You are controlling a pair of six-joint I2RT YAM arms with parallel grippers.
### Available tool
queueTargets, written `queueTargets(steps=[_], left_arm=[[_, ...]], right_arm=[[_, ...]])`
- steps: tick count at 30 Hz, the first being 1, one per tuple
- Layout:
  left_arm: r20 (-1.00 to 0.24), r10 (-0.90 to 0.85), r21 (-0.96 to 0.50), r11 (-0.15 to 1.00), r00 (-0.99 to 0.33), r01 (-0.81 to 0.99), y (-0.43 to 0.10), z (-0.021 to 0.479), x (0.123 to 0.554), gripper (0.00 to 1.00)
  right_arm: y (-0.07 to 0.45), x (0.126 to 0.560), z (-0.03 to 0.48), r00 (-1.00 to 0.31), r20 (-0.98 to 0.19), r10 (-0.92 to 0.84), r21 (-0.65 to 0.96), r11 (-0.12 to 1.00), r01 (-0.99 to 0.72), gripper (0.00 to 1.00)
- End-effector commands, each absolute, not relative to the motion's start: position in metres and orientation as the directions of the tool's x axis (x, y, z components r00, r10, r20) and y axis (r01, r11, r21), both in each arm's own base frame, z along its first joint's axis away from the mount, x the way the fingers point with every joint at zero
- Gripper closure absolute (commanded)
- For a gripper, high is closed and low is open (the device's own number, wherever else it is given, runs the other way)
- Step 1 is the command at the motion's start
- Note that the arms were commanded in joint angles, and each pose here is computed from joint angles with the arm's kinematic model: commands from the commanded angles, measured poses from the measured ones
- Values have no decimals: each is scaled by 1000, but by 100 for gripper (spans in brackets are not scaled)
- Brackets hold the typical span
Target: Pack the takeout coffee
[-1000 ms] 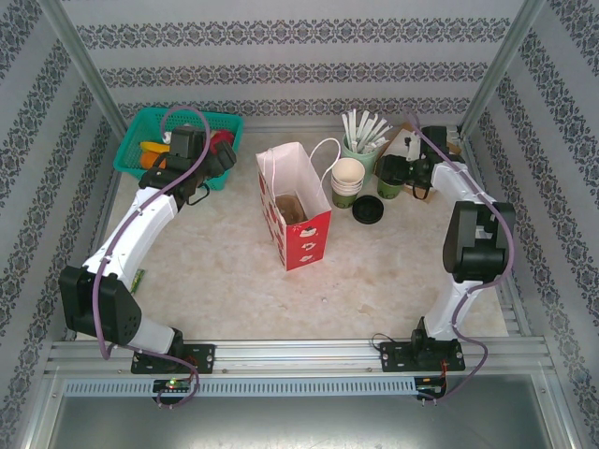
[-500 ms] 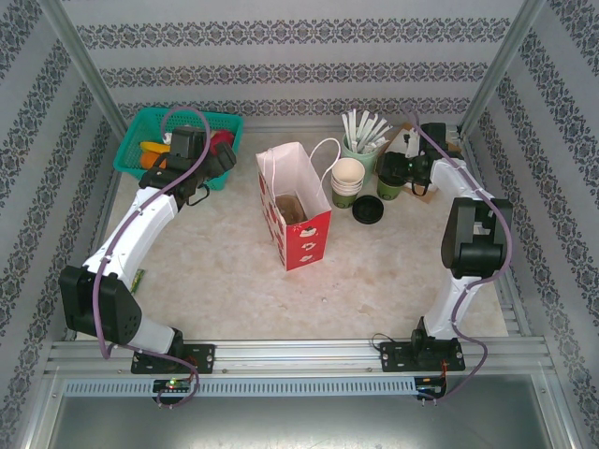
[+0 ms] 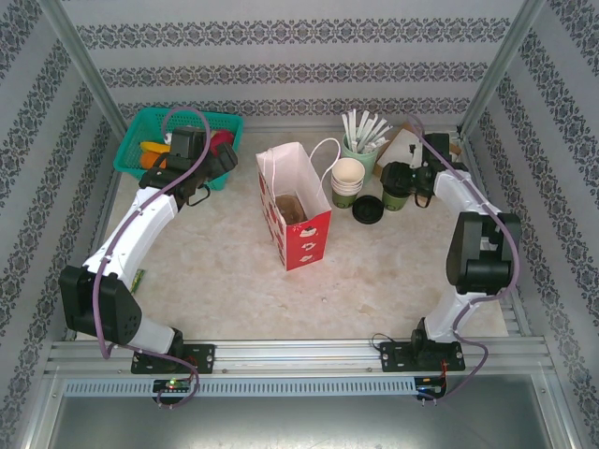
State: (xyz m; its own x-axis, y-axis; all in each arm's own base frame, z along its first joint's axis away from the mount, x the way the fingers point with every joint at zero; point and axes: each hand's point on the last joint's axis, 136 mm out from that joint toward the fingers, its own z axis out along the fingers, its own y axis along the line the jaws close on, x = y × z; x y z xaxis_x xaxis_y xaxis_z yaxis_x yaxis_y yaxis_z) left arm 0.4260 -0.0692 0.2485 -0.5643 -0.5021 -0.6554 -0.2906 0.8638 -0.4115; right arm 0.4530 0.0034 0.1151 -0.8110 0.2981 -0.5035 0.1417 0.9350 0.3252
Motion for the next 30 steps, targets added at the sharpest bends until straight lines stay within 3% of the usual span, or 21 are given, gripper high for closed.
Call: queueTargets(steps=[1,8,22,30], left_arm=[[-649,-481,-436,870,-589,-230,-83,255,427,0],[-631,-485,-487,855,-605,-177,-98,257,425,0],[-738,-382,-444,896,-557,-27,-136,302,412,0],[-770,-371,-352,926,-519,-140,-110,302,407,0]], right_arm=[[-9,431,109,-793,-471,385,322,913,251,14],[-4,386,101,-791,-412,453,352,879,320,14],[42,320,85,-836,-310,453,418,855,308,15],[77,304,83,-885,-281,373,407,881,242,14]])
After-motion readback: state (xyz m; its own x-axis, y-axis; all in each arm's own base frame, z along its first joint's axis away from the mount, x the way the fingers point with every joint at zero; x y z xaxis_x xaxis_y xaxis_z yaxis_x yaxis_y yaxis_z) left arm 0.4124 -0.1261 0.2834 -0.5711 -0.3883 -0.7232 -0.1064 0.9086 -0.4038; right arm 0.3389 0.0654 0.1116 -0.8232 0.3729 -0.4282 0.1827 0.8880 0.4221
